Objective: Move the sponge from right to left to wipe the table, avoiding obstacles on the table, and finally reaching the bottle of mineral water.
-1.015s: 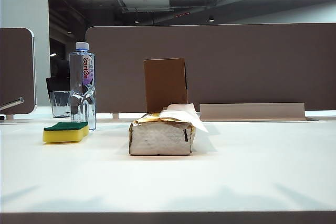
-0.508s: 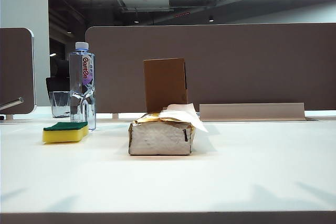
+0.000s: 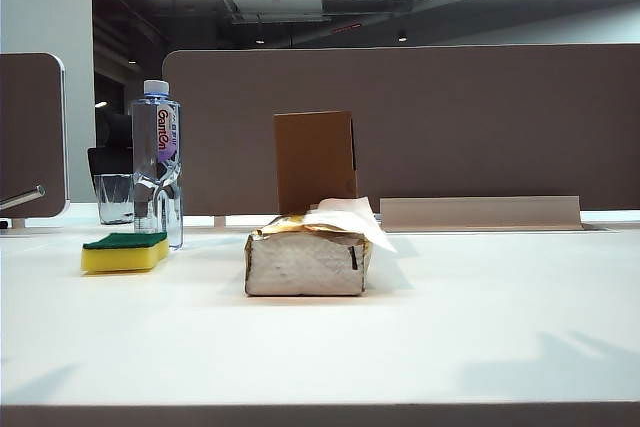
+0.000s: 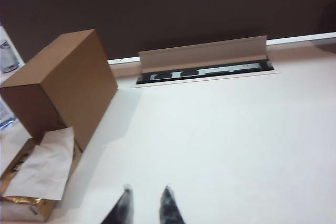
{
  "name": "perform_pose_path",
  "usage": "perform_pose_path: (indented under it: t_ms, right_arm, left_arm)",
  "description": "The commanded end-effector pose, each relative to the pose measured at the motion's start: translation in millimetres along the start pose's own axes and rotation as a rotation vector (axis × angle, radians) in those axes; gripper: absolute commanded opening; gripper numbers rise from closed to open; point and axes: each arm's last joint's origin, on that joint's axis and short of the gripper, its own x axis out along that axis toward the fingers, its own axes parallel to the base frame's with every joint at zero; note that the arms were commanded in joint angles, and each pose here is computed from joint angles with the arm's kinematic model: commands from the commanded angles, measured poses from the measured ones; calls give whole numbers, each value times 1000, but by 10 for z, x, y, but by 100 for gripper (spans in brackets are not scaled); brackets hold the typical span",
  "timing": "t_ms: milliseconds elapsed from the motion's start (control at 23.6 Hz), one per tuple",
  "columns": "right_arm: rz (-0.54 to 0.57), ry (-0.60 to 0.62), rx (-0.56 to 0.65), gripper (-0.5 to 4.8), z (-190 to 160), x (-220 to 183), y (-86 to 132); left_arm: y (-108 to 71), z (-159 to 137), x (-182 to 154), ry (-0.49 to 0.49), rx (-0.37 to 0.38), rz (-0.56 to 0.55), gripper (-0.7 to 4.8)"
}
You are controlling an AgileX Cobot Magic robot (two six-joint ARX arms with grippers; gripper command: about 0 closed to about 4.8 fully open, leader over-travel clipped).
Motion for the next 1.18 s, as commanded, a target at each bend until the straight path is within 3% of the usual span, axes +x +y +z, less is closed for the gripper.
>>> perform_pose_path:
  t_ms: [42, 211, 254, 381, 761, 1184]
  right_arm:
    - [-21, -50, 7, 43, -16, 43, -15]
    - [-27, -81, 20, 36, -85, 62, -31]
    - [-32, -111, 17, 9, -111, 42, -37]
    - [-40, -182, 15, -3, -204, 2, -54]
    - [-60, -228, 3, -3, -616, 232, -148]
    - [-74, -165, -47, -3, -983, 428, -224]
  left_arm:
    - [-9, -103, -23, -73, -8, 14, 173]
    - [-18, -216, -70, -130, -9, 50, 172]
    - [-10, -244, -51, -124, -17, 69, 168]
    - [1, -288, 10, -128, -17, 68, 146]
    - [59, -493, 299, -220, -12, 83, 82]
    - [112, -1057, 687, -265, -5, 87, 79]
